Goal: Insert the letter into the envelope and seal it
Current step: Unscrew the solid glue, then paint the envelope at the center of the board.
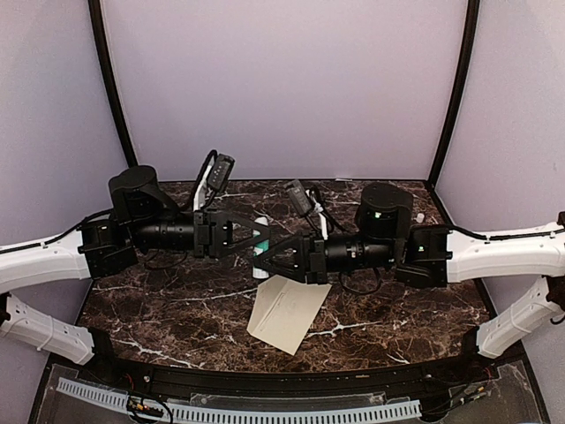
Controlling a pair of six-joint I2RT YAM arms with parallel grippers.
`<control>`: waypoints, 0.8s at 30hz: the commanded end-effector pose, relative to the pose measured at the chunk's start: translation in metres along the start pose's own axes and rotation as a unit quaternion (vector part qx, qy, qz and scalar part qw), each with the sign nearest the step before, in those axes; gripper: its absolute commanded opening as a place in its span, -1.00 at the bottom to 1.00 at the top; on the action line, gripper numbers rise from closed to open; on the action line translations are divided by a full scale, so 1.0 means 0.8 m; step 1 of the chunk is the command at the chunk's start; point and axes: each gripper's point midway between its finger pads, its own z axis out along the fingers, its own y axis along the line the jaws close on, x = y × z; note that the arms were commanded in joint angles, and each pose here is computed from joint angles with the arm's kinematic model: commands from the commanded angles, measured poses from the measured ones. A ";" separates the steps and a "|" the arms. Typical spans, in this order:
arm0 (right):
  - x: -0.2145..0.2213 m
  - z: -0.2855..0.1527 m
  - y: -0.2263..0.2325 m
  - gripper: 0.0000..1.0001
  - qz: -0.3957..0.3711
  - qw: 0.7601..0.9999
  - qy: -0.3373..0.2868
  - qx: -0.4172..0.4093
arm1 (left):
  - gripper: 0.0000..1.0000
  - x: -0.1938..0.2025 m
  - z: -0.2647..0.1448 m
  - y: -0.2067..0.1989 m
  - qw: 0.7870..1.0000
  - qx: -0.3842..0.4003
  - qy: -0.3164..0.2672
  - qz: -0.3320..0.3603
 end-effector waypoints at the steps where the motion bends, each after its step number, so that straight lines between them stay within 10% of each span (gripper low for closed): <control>1: -0.018 0.003 0.016 -1.00 -0.018 1.000 -0.013 -0.010 | -0.28 -0.009 0.000 -0.013 1.000 0.027 -0.011 0.009; 18: -0.022 -0.006 0.009 -0.96 -0.019 0.999 -0.029 0.013 | -0.83 -0.003 0.003 -0.007 1.000 0.024 -0.003 -0.007; 24: -0.051 -0.033 0.009 0.03 -0.017 0.993 -0.110 0.035 | -1.00 -0.036 0.000 0.002 0.998 -0.017 -0.058 -0.001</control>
